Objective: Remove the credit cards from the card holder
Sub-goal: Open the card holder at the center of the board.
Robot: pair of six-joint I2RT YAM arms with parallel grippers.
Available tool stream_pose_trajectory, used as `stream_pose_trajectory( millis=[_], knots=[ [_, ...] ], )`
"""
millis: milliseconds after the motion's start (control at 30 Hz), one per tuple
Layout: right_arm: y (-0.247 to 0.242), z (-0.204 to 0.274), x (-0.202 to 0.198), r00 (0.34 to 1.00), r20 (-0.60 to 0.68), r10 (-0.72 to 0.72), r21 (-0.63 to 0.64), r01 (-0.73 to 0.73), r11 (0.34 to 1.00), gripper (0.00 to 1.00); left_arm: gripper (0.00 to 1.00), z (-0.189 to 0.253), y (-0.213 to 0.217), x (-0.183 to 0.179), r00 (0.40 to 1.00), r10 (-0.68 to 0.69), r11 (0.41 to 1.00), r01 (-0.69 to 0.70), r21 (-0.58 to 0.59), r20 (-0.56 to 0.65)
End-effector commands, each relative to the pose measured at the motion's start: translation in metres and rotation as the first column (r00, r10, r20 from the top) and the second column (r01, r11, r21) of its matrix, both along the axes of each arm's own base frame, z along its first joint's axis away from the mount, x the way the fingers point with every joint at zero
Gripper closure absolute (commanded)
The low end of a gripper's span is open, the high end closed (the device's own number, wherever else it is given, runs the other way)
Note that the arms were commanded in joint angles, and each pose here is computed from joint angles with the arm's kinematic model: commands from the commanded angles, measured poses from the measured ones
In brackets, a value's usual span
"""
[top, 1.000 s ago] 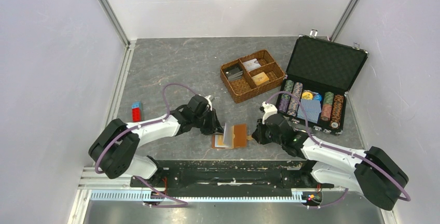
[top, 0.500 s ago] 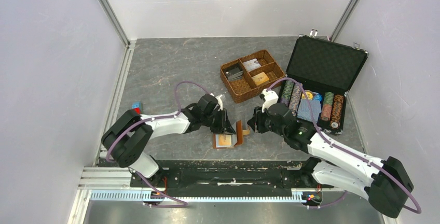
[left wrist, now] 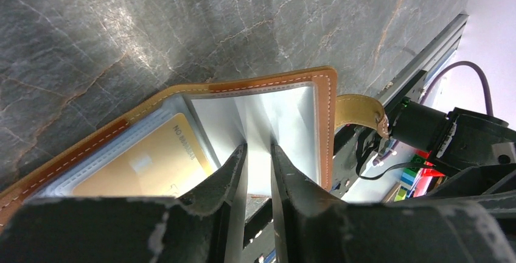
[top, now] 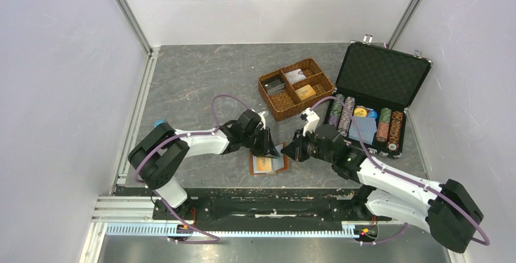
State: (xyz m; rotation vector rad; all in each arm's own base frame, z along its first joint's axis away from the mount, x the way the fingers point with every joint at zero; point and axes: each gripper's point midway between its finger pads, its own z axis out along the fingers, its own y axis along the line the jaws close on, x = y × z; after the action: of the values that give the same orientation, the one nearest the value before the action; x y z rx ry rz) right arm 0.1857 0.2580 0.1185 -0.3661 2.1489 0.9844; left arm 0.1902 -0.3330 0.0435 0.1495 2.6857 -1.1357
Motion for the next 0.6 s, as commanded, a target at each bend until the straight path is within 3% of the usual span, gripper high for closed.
stream_pose_trajectory(
  millis=[0,267,567],
  knots=[
    [0.017,0.000,-0.007,0.999,-0.025,0.044,0.084,-0.042,0.996,0.88,0.73,0.000,-0.007,0.009,1.000,0.015,1.000,-0.015,-0.006,0.022],
    [0.017,-0.041,-0.017,0.991,-0.120,0.052,0.039,-0.048,0.998,0.91,0.73,-0.002,-0.006,0.009,0.999,0.028,1.000,-0.028,0.002,0.015],
    [-0.013,-0.097,-0.025,0.983,-0.180,-0.027,-0.117,0.006,0.993,0.93,0.66,0.009,0.020,0.006,0.997,0.069,0.993,-0.073,0.092,0.043]
  ],
)
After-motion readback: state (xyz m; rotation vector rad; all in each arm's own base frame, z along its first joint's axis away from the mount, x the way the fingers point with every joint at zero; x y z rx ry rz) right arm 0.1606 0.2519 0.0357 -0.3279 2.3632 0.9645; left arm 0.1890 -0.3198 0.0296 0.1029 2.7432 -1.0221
